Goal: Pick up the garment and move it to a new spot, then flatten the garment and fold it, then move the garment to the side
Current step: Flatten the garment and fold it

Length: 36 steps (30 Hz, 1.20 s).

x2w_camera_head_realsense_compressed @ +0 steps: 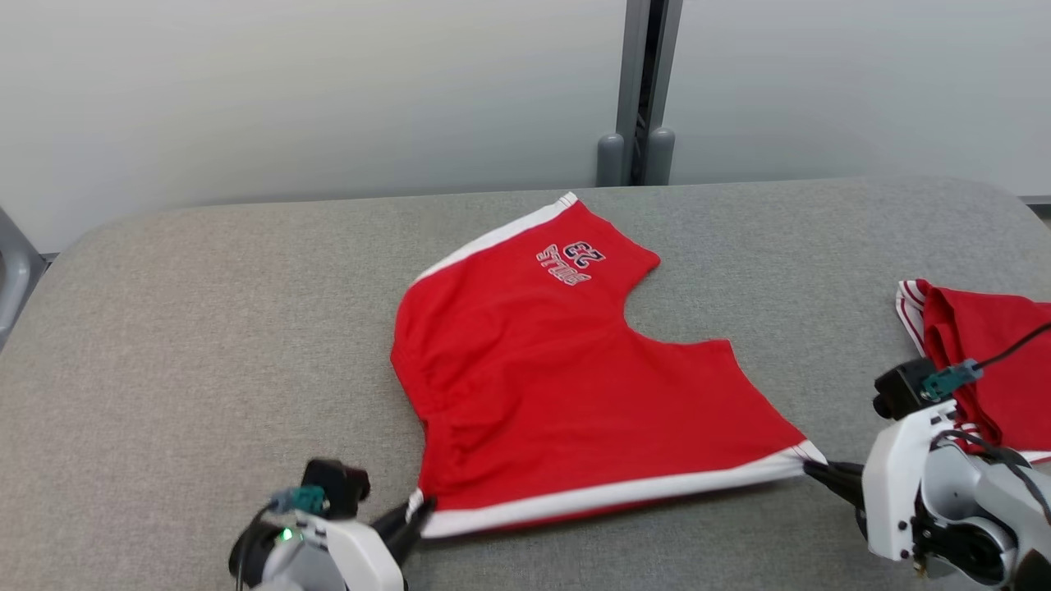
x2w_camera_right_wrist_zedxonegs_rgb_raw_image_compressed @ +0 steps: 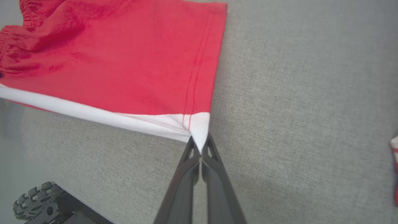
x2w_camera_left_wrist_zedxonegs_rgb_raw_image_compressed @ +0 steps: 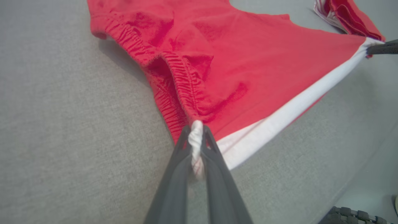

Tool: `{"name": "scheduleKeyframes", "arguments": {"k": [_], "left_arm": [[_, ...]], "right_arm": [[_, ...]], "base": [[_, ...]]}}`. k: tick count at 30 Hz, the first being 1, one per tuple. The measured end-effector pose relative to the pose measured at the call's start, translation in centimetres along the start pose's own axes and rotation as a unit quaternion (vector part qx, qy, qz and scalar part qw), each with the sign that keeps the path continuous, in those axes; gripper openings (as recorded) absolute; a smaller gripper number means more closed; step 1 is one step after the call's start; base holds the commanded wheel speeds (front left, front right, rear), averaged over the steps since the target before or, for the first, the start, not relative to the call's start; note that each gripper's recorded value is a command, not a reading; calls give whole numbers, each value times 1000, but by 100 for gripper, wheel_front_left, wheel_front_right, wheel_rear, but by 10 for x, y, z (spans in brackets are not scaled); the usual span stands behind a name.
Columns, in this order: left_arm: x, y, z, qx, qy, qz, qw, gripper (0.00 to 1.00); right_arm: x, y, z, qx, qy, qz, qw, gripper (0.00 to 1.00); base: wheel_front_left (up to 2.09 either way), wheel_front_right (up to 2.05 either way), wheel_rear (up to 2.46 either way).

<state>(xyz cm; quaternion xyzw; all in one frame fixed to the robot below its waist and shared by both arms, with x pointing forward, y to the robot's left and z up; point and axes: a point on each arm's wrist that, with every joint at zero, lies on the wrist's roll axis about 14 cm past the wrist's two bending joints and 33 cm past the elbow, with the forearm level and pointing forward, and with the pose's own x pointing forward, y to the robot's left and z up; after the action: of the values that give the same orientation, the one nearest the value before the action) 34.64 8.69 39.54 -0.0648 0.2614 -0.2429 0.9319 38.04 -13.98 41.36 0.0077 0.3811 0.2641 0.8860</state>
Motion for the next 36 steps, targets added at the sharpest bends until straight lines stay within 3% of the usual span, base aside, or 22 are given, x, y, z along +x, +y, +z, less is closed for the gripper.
{"name": "scheduleKeyframes", "arguments": {"k": [11, 21, 26, 36], "left_arm": [[-34, -43, -36, -87, 41, -53, 994, 0], [-53, -62, -42, -111, 82, -98, 986, 0], [-53, -63, -18, -150, 42, -101, 983, 0], [-46, -59, 30, -245, 9, -129, 961, 0]], "right_arm": [[-26, -3, -55, 91, 141, 33, 985, 0], [-49, -2, -60, 72, 201, 55, 975, 0], [-43, -2, -26, 58, 169, 62, 982, 0], [-9, -3, 66, -2, 97, 74, 993, 0]], "base": [[0, 0, 0], [0, 0, 0], [0, 0, 0], [0, 0, 0]]}}
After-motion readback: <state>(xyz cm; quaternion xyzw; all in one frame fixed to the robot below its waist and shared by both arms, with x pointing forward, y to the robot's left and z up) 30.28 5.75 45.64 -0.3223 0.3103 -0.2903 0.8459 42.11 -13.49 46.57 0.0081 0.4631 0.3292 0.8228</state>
